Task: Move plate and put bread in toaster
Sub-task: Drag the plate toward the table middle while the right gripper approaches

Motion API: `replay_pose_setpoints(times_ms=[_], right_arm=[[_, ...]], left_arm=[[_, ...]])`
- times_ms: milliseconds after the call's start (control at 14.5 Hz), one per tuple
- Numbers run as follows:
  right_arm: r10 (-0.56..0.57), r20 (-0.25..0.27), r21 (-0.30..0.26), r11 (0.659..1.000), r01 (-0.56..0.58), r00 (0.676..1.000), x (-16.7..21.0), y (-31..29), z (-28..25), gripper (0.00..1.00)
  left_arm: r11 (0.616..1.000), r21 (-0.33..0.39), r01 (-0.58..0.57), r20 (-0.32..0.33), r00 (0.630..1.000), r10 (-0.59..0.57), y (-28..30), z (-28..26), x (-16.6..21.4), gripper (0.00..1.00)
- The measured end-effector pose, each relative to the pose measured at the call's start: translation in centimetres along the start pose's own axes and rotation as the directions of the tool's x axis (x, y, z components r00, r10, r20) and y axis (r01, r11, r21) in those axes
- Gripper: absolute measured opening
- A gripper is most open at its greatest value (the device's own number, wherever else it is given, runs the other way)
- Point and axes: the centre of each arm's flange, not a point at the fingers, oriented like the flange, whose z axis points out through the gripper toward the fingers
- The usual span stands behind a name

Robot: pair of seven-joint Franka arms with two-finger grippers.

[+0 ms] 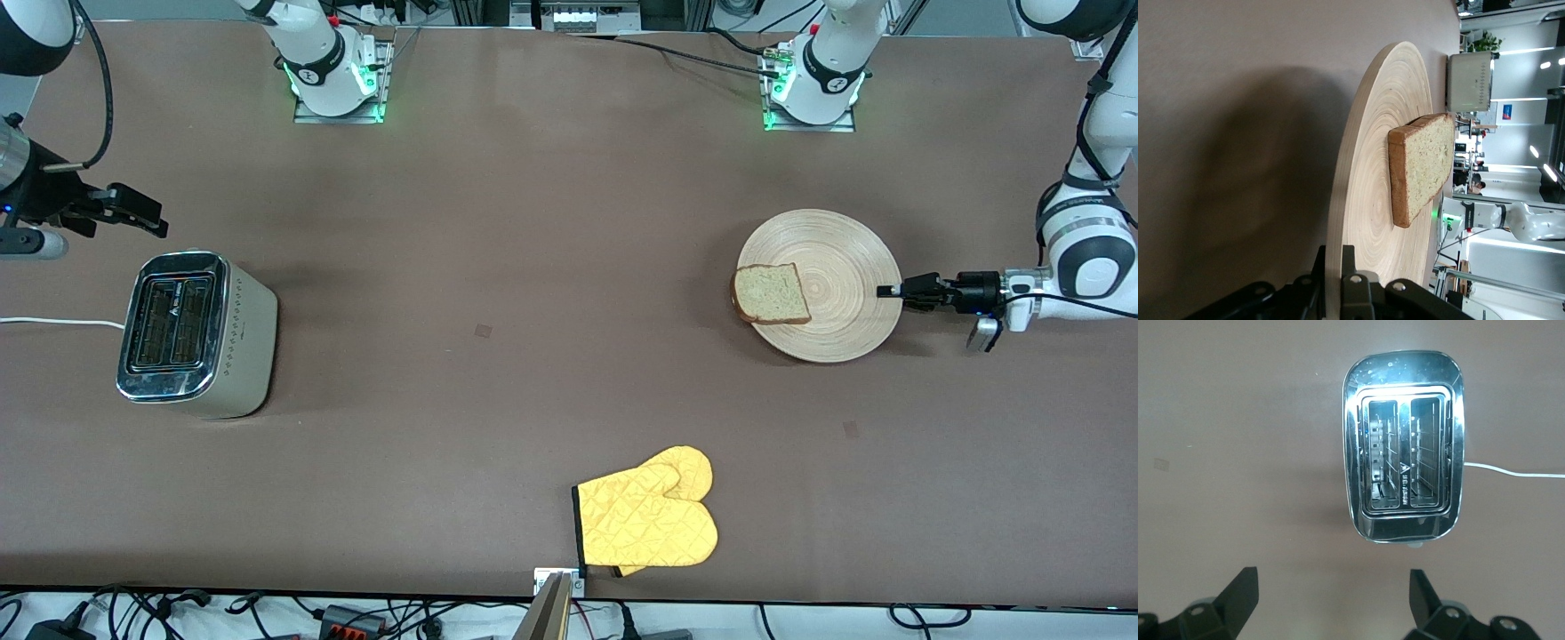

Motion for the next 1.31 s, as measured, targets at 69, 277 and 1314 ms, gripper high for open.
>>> replay_pose_setpoints(times_ms=[69,277,1314], right_arm=[[-0.005,0.004,0.0,1.0,0.005,1.0,0.2,-0.3,0.3,1.0],[-0.044,0.025,-0.002,0.999,0.044,0.999,0.9,-2.4,1.6,1.0],[-0.039,0.118,0.058,0.998,0.033,0.992,6.3,-13.7,15.4,1.0]], left_arm=[[1.0,-0.012,-0.028,0.013,1.0,0.028,1.1,0.0,0.9,0.09],[0.991,-0.059,-0.124,0.11,0.985,0.13,5.5,1.7,4.3,0.09],[0.997,-0.06,-0.049,0.16,0.985,0.058,15.9,36.0,11.7,0.09]])
